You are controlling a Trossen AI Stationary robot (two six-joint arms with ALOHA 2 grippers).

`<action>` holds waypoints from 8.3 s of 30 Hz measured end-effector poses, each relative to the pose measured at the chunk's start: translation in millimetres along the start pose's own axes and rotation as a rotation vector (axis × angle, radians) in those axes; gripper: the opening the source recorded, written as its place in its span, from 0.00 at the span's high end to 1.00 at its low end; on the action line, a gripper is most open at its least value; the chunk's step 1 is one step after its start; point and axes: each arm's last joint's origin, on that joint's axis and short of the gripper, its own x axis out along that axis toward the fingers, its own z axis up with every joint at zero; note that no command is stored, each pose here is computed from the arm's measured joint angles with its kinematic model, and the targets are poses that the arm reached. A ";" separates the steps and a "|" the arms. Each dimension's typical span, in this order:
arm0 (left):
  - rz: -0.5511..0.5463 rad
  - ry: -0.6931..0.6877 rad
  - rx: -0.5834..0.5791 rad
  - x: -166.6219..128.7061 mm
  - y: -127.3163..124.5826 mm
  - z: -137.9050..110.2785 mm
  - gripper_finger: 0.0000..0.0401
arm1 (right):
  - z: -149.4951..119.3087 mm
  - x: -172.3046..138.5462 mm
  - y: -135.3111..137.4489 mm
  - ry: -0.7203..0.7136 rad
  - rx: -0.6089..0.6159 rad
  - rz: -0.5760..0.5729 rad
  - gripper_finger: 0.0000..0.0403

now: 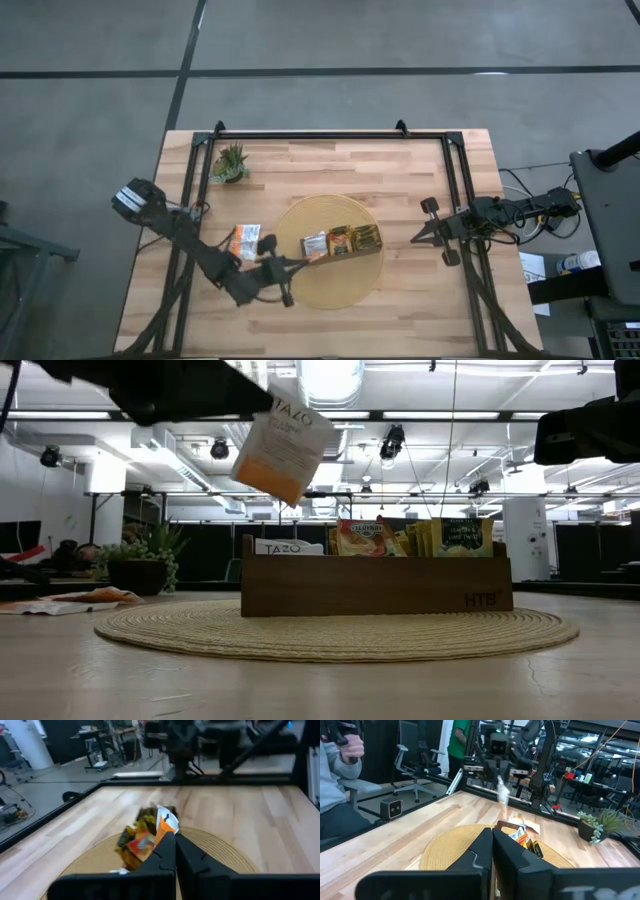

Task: Pick & Place Tea
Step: Put the bottom white tea bag into the left of the wooden organizer, then put the top white tea bag into the left of the wooden organizer

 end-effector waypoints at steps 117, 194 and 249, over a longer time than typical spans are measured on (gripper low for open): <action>-0.085 0.522 0.014 -59.3 70.9 -44.9 0.64 | 0.1 -0.1 0.0 -0.001 0.000 0.000 0.98; 0.094 0.077 0.070 -33.6 -20.8 25.8 1.00 | 0.1 -0.1 0.0 -0.001 0.000 0.000 0.98; 0.110 -0.068 -0.149 22.6 5.6 -62.0 1.00 | 0.2 -0.1 -0.1 -0.001 0.000 0.000 0.98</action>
